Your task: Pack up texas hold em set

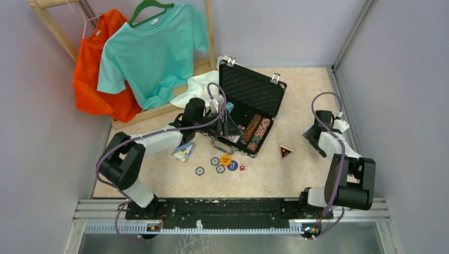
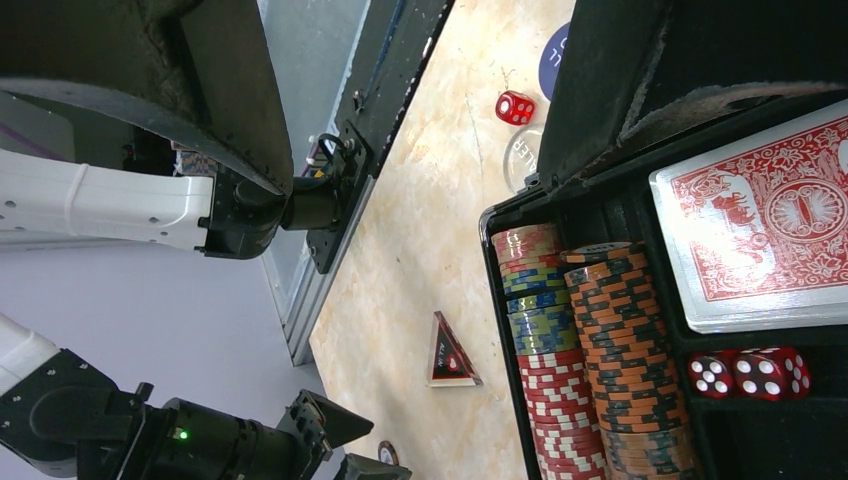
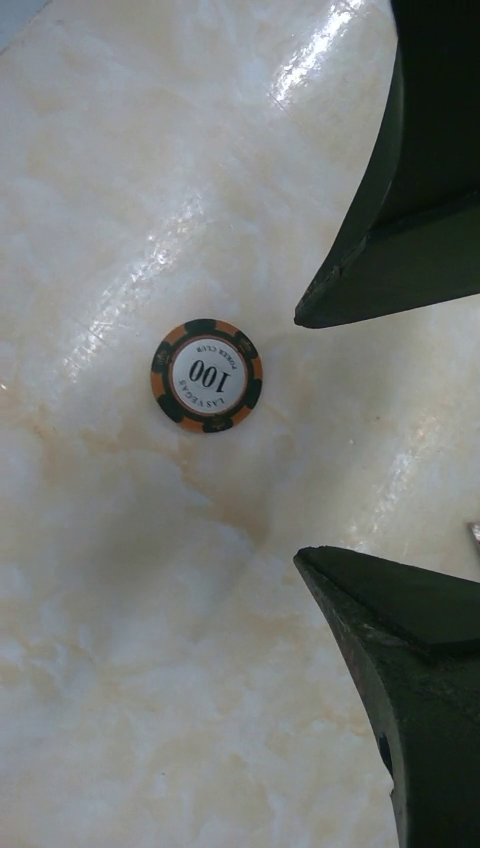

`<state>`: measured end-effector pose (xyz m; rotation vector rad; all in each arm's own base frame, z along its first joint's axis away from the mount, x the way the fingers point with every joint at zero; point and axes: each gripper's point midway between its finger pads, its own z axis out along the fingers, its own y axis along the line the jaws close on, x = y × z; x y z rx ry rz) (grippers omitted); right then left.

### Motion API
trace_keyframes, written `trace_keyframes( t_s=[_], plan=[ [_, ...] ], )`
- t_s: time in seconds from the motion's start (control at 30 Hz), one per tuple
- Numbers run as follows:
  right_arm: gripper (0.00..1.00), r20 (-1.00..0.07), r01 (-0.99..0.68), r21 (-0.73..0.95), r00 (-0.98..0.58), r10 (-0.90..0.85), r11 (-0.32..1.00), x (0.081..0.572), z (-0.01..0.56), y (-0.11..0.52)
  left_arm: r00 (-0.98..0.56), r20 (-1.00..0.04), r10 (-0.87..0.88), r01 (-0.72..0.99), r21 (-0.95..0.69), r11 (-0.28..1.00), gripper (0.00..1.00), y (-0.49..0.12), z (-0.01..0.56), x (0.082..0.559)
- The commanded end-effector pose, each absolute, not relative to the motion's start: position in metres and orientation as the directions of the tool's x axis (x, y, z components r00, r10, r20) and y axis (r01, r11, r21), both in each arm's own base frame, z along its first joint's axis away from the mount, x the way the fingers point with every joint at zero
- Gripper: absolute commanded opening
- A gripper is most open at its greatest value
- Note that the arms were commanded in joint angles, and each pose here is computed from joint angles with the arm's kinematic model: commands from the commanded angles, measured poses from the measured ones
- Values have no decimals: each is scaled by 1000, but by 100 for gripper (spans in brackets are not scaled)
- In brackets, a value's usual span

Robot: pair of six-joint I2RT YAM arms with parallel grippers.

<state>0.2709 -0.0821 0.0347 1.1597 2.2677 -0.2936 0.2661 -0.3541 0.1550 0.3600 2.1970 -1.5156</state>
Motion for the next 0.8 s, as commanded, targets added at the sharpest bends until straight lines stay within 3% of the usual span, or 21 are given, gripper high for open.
trace_keyframes(
  t_s=[0.0, 0.77],
  plan=[
    [80, -599, 827, 107, -389, 700, 552, 281, 37, -95, -856, -516, -32, 475, -810, 344, 96, -360, 163, 268],
    [60, -568, 892, 14, -365, 738, 451, 278, 15, -123, -863, -505, -7, 475, -818, 325, 96, -357, 154, 257]
  ],
)
